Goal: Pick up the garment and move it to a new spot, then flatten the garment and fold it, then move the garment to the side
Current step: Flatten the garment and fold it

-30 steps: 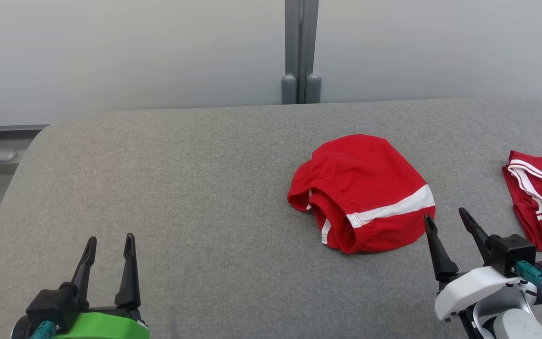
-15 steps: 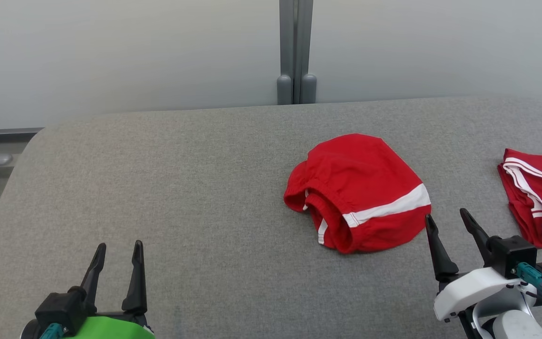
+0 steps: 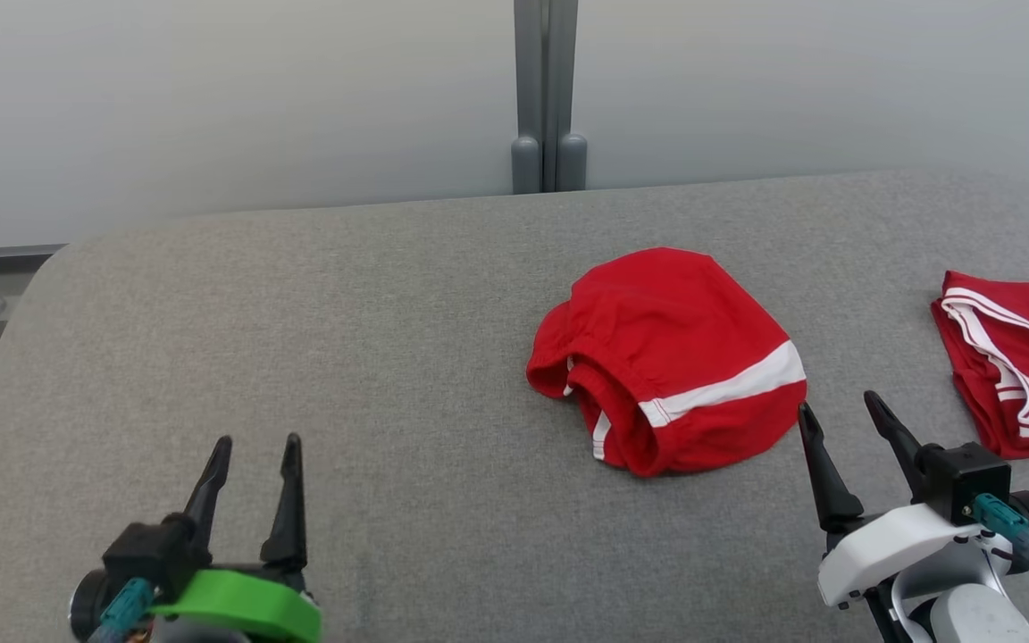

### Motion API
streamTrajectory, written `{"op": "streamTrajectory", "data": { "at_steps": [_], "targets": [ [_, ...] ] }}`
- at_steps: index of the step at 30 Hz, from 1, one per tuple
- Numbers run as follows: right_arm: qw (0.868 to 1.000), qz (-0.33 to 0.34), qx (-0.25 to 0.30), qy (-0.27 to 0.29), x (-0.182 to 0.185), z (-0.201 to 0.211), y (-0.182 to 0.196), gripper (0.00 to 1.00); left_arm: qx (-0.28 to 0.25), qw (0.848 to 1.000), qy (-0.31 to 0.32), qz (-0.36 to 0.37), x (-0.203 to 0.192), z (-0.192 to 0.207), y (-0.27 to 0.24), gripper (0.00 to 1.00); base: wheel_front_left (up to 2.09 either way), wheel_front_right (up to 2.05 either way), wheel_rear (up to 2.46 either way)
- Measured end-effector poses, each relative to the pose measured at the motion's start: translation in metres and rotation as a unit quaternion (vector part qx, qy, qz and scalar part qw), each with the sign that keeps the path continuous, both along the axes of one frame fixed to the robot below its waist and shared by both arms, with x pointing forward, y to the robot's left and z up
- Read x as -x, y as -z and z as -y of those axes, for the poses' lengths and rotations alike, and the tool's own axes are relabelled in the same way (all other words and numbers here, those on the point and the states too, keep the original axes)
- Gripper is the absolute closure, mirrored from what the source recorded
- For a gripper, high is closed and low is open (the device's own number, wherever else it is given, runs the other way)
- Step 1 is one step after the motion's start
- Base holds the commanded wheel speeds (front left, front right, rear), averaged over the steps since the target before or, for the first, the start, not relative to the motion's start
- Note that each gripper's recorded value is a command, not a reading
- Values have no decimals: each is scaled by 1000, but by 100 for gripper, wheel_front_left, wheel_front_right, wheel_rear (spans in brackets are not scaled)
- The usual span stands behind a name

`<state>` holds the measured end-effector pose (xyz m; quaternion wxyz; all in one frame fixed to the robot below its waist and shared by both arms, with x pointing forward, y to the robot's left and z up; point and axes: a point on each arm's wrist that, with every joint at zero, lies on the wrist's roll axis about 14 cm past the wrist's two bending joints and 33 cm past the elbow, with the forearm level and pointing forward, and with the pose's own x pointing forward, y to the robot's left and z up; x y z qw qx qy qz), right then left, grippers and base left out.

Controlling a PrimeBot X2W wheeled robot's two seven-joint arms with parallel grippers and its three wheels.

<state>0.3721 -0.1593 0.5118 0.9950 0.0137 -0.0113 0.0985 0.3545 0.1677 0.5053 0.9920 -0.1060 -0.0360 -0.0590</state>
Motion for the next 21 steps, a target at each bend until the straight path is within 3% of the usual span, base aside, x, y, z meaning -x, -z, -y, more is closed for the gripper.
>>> {"op": "streamTrajectory", "data": {
  "at_steps": [4,8,15,21],
  "targets": [
    [1000,3,1,8,1,6,-3,0,8,998,64,-8,-22,42,-9,0,0,0,0],
    [1000,3,2,24,5,17,-3,0,29,986,159,-48,-36,106,-11,0,0,0,0],
    [997,-1,8,70,18,48,-1,0,61,941,296,-155,-32,199,10,0,0,0,0],
    [994,-3,11,111,31,74,0,0,75,908,344,-225,-26,237,38,0,0,0,0]
  ]
}}
